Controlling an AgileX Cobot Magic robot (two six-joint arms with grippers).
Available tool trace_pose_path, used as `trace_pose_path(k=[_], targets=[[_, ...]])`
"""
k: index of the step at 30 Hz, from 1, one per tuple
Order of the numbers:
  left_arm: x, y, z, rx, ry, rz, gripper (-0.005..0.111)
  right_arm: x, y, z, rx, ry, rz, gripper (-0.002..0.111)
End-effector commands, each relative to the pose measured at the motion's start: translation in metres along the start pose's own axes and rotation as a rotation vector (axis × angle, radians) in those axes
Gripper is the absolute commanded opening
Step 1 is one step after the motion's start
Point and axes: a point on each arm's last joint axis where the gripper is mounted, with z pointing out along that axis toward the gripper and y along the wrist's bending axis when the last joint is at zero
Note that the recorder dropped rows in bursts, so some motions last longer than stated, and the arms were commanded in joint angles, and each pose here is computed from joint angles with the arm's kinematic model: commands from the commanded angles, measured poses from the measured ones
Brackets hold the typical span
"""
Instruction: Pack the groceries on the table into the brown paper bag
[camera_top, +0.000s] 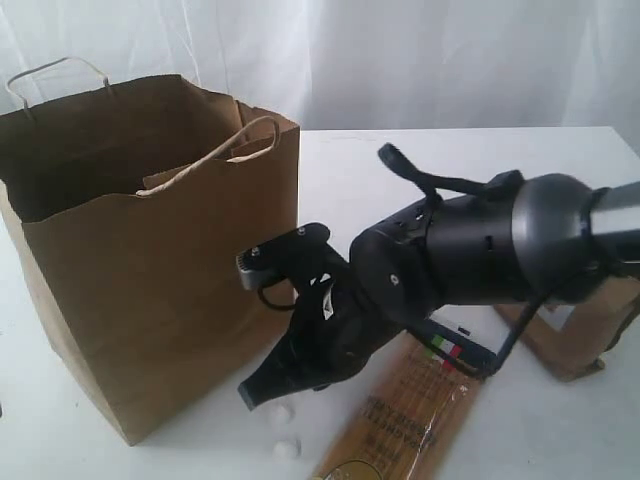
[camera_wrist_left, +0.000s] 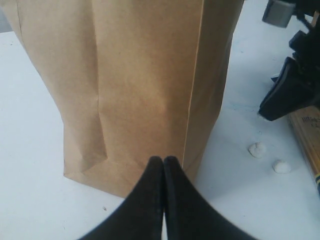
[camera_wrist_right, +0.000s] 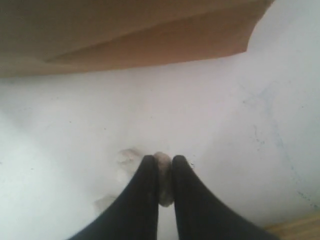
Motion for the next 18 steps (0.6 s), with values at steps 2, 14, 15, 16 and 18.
trace_pose_path(k=[2,14,15,16,18], targets=[[0.0,0.0,0.0,-0.001,-0.006,-0.007,0.0,-0.002,0.002,-0.026,-0.007,-0.014,-0.018,0.0],[0.0,0.0,0.0,-0.001,-0.006,-0.007,0.0,-0.004,0.024,-0.089,-0.053,0.012,-0.264,0.0],[0.0,0.0,0.0,-0.001,-0.006,-0.007,0.0,-0.006,0.031,-0.094,-0.061,0.001,-0.296,0.0],[0.0,0.0,0.0,-0.001,-0.006,-0.007,0.0,-0.009,0.037,-0.099,-0.07,-0.016,-0.313,0.0],[0.0,0.0,0.0,-0.001,-0.006,-0.007,0.0,-0.015,0.049,-0.111,-0.088,-0.051,-0.346,0.0]])
